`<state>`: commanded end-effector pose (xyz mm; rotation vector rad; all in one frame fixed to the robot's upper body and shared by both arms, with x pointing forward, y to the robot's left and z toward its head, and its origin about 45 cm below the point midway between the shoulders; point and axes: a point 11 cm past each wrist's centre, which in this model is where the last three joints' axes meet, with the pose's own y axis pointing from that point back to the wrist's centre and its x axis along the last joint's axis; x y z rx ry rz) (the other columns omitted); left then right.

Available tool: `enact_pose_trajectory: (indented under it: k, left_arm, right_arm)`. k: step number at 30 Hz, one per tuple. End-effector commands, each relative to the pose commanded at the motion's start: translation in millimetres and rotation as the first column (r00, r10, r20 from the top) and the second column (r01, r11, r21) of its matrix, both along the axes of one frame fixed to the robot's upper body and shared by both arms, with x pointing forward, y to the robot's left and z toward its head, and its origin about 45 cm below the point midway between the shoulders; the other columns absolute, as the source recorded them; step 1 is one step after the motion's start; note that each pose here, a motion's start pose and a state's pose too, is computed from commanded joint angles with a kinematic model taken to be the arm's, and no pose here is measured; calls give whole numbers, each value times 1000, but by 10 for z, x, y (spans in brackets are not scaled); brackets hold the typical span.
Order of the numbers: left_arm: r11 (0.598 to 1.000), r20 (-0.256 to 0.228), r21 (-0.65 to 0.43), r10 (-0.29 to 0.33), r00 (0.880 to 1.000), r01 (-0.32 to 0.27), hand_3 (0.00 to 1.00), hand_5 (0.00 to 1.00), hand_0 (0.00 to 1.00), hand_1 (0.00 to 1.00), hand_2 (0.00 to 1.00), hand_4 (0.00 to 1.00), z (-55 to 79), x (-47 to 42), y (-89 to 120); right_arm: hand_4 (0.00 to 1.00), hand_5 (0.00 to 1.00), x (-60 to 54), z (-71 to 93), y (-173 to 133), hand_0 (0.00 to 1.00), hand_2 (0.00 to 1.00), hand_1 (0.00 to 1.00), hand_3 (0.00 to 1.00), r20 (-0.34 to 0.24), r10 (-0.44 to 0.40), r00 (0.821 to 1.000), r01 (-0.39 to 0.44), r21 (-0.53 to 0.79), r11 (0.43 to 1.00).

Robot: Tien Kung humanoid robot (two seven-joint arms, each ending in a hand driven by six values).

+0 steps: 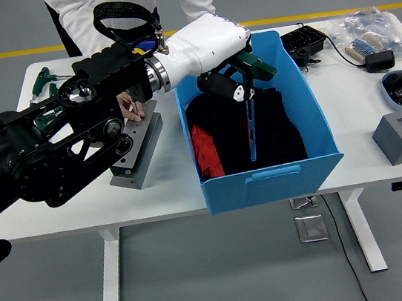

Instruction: Lift tool from toolbox,place it in box,lift tool from toolbox,place it in box

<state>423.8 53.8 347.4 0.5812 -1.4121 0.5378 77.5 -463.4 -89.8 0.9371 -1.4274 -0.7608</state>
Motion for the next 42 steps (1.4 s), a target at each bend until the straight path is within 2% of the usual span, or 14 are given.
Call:
enact_pose_trajectory:
  k: [3, 7, 8, 15, 19, 20, 25, 26, 27, 31, 32, 37, 38, 42]
  left_arm:
    - [1000, -20, 11, 11, 1000, -11, 94, 337, 90, 2, 11, 657, -91, 61, 2]
    - [999, -58, 48, 1, 998, 2, 94, 337, 90, 2, 11, 657, -238, 98, -23]
    - [998, -66, 59, -3, 998, 7, 127, 503, 131, 31, 46, 817, -275, 101, -37]
    - [992, -113, 116, -32, 993, 46, 142, 530, 153, 51, 63, 844, -489, 85, -187]
    - [986, -182, 159, -28, 983, 57, 142, 530, 153, 51, 63, 844, -593, 86, -246]
    - [983, -204, 176, -20, 979, 56, 435, 701, 247, 239, 214, 934, -625, 93, -251]
    - [981, -279, 188, 4, 960, 51, 435, 701, 247, 239, 214, 934, -696, 130, -267]
    - [982, -286, 182, 6, 958, 48, 646, 778, 367, 486, 527, 988, -694, 144, -273]
    - [984, -290, 174, 8, 957, 45, 646, 778, 367, 486, 527, 988, -686, 162, -281]
    - [990, -275, 140, 11, 961, 29, 646, 778, 367, 486, 527, 988, -613, 238, -307]
    - [991, -267, 129, 8, 964, 28, 745, 777, 487, 632, 681, 992, -591, 249, -321]
    - [997, -205, 71, 1, 979, 14, 745, 777, 487, 632, 681, 992, -435, 332, -347]
    - [998, -192, 65, 3, 981, 10, 794, 757, 618, 708, 787, 981, -410, 350, -338]
    - [999, -147, 47, 15, 989, -8, 794, 757, 618, 708, 787, 981, -333, 414, -296]
  right_arm:
    - [804, 640, 5, 4, -6, 618, 681, 605, 555, -1, 4, 1000, -4, -1, 1000]
    - [804, 640, -5, 3, -10, 618, 681, 605, 555, -4, 5, 1000, -5, -2, 1000]
    - [804, 640, -11, 2, -10, 617, 680, 604, 555, -6, 6, 1000, -6, -2, 1000]
    - [807, 637, -40, -3, -11, 617, 680, 605, 556, -18, 15, 1000, -15, -3, 1000]
    - [807, 637, -45, -1, -16, 617, 680, 605, 556, -21, 19, 1000, -19, -4, 1000]
    - [808, 638, -40, 1, -19, 617, 681, 605, 555, -21, 20, 1000, -20, -4, 1000]
    - [808, 638, -19, 12, -37, 617, 681, 605, 555, -18, 26, 999, -27, -7, 1000]
    - [810, 637, -17, 14, -40, 617, 682, 605, 557, -19, 28, 999, -28, -7, 1000]
    - [810, 637, -16, 15, -43, 617, 682, 605, 557, -19, 29, 999, -29, -8, 1000]
    - [810, 637, -13, 20, -53, 617, 682, 605, 557, -22, 37, 999, -37, -10, 999]
    - [811, 637, -13, 20, -54, 618, 682, 605, 556, -23, 38, 999, -38, -10, 999]
    - [811, 637, 14, 29, -62, 618, 682, 605, 556, -20, 44, 999, -44, -11, 999]
    - [812, 636, 19, 30, -64, 617, 682, 605, 556, -19, 44, 999, -45, -12, 999]
    - [812, 636, 30, 35, -70, 617, 682, 605, 556, -17, 47, 999, -47, -13, 999]
